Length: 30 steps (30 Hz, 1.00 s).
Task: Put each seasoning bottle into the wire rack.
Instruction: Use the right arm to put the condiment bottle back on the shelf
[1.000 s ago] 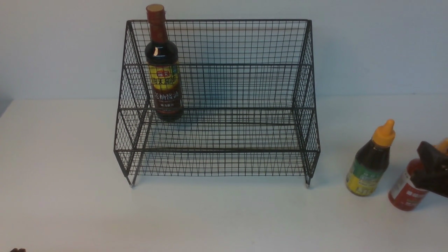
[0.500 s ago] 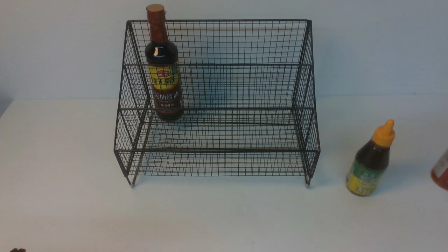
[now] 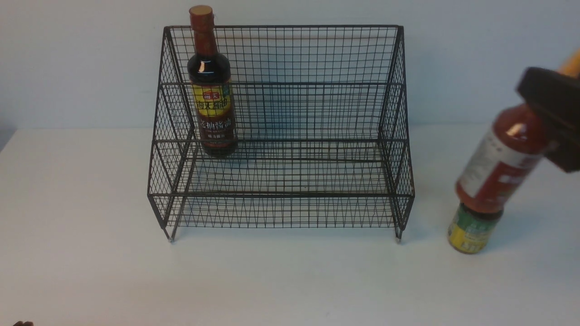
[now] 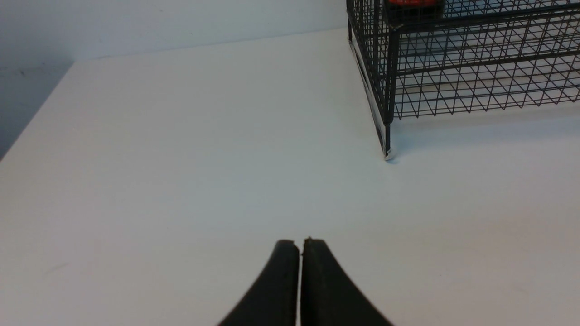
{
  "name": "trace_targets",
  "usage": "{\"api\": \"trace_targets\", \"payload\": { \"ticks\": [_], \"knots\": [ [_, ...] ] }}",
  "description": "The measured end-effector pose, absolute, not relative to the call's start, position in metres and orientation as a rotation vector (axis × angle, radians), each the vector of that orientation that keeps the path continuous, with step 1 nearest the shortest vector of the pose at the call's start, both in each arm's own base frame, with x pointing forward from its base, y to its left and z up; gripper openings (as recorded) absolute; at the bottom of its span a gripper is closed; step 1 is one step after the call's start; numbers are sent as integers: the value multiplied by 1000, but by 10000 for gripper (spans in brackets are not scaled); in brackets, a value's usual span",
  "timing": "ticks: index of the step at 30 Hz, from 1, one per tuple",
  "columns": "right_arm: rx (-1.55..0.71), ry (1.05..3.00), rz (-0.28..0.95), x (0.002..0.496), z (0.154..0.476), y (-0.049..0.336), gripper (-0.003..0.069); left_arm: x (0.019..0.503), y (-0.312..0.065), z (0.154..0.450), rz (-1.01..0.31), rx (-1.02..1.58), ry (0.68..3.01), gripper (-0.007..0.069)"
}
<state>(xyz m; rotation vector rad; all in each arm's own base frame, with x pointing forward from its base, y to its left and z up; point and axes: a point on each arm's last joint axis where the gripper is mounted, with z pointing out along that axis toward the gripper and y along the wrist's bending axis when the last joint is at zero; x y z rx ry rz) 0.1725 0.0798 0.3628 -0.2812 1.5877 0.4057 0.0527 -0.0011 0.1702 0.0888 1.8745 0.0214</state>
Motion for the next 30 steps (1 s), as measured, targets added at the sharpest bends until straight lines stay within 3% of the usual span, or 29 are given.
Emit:
{"api": "trace_targets", "payload": {
  "ticks": [5, 12, 17, 30],
  "knots": [
    [-359, 1587, 435, 228, 361, 122, 283, 53, -1, 170, 21, 89, 1874, -5],
    [-379, 1623, 470, 289, 316, 157, 283, 53, -1, 170, 22, 89, 1874, -5],
    [-377, 1667, 489, 307, 284, 168, 283, 53, -1, 170, 22, 89, 1874, -5],
    [-414, 1701, 499, 326, 237, 181, 283, 53, -1, 170, 22, 89, 1874, -5]
  ]
}}
